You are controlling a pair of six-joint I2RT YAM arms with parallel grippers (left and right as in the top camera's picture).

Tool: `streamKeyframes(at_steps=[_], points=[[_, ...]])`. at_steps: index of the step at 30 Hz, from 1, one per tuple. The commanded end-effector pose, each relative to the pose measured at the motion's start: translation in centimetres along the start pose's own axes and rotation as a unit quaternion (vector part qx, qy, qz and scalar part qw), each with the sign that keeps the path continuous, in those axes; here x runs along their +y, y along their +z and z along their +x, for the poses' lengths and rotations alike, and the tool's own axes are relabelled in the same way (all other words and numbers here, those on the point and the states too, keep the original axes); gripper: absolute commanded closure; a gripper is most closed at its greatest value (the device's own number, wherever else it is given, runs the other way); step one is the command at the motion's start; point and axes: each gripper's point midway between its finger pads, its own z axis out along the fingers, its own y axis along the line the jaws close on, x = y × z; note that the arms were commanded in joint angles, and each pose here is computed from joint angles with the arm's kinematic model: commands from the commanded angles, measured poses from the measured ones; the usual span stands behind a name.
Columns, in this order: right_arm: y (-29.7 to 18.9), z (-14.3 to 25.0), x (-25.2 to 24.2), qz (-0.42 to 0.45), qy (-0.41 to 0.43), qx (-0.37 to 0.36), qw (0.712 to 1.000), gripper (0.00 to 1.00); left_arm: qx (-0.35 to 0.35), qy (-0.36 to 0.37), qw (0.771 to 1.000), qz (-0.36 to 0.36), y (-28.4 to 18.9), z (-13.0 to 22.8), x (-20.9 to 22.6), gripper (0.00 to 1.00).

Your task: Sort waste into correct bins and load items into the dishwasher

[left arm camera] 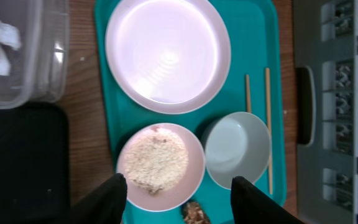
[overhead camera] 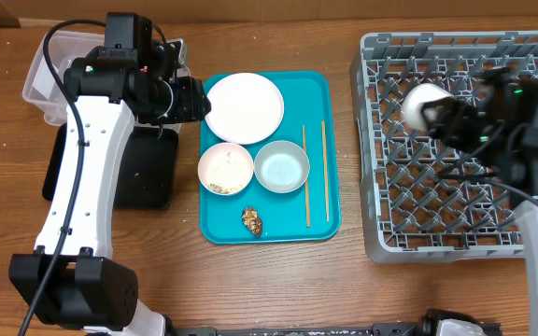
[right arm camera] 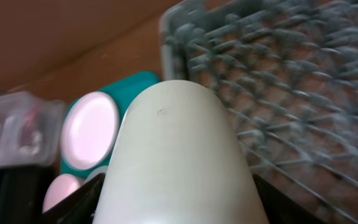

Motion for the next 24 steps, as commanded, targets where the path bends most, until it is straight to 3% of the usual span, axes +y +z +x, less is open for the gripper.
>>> streamKeyframes(at_steps=[1, 7, 12, 24], points=[[-4.3, -3.3, -5.0, 0.143, 0.024, -0.059, 0.988, 0.96, -0.022, 0.012, 0.999, -0.041, -1.2, -0.7, 1.2, 0.43], [-8.4, -3.0, -11.9, 0.274, 0.094, -0.045, 0.956, 0.96, -0.023, 0.013, 0.999, -0.040, -1.2, -0.7, 1.1, 0.43], [-9.8, -0.4, -18.5, 0.376, 0.180, 0.001, 0.909, 0.96, -0.022, 0.012, 0.999, -0.040, -1.2, -0.6, 1.1, 0.43], [-8.2, 0.3, -27.5, 0.418, 0.264, 0.019, 0.869, 0.96, -0.015, 0.009, 0.999, -0.037, -1.2, -0.3, 1.1, 0.43]])
